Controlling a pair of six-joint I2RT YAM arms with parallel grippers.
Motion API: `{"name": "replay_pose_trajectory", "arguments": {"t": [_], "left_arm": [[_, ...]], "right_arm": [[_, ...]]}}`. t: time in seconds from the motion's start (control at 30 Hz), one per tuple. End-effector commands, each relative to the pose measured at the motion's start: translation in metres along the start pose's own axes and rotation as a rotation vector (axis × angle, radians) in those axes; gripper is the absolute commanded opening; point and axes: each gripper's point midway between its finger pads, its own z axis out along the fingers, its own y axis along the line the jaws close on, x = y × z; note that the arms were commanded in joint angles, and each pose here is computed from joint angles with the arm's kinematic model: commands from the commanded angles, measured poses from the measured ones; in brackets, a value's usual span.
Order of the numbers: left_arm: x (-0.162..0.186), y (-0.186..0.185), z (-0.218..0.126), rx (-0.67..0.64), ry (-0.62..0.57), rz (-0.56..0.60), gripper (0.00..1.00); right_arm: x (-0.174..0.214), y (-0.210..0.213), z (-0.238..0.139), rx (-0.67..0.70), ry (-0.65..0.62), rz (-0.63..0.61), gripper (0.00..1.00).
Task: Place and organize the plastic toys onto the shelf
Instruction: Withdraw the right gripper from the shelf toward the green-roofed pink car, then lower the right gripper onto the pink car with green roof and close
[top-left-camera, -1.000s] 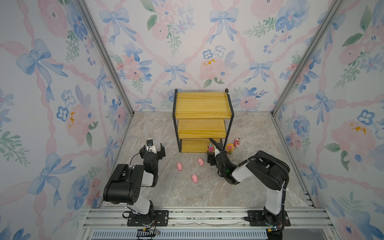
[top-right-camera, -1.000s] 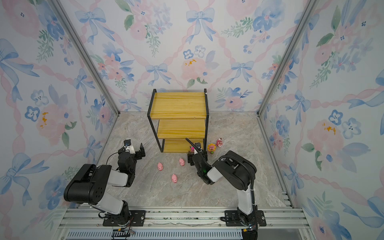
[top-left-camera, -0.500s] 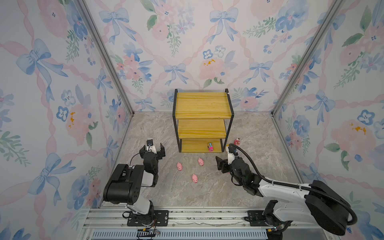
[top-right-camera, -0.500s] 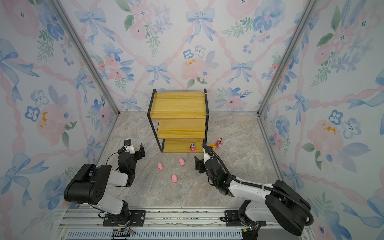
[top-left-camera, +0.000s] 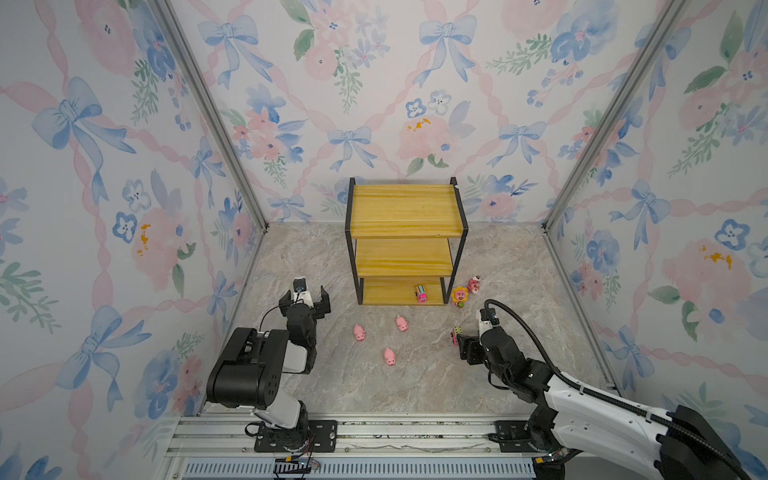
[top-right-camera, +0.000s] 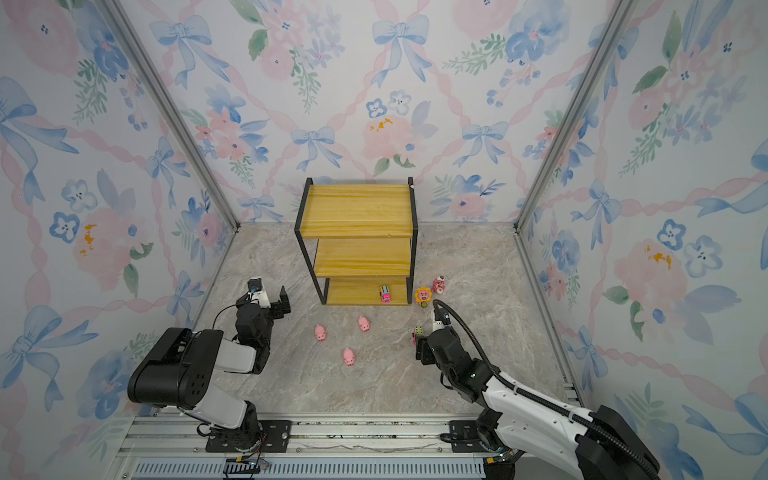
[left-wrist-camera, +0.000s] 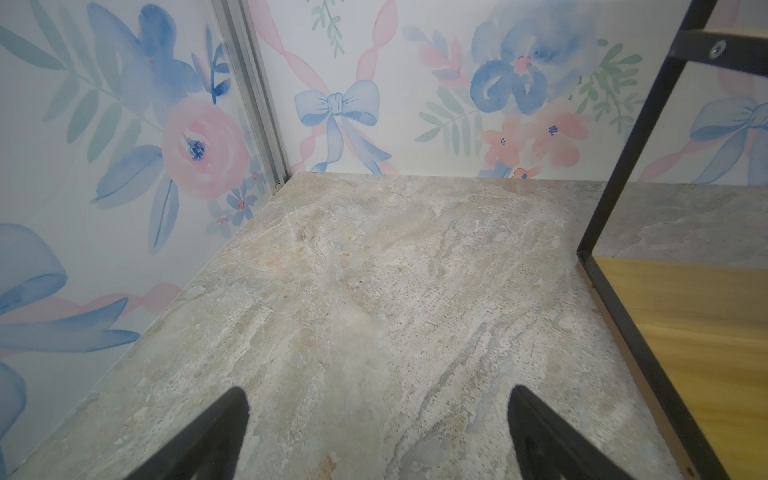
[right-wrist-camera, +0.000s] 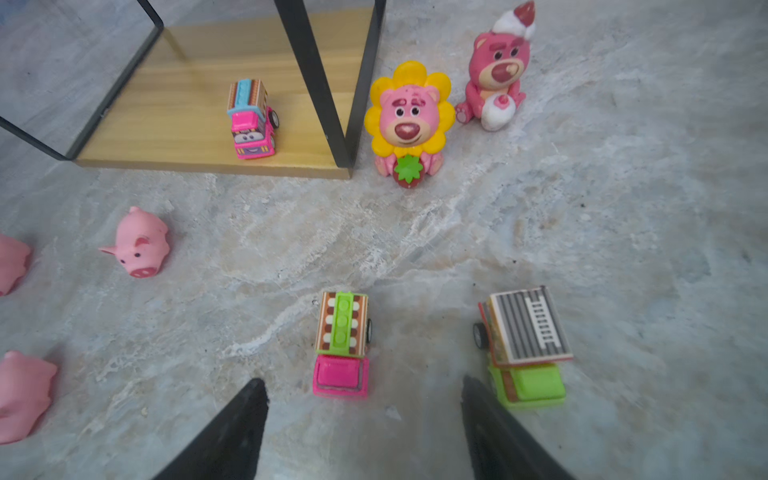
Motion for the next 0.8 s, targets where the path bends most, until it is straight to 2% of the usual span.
{"name": "replay_pose_trajectory", "arguments": {"t": [0.0, 0.77], "left_arm": [[0.002, -0.001, -0.002, 0.003, 0.000, -0.001, 0.98], [0.001, -0.001, -0.002, 0.003, -0.001, -0.001, 0.98]], "right_arm": [[0.012, -0.001, 0.010, 0.020, 0.060, 0.028, 0.74], [0.013, 0.015, 0.043, 0.006, 0.062, 0.005, 0.70]]}}
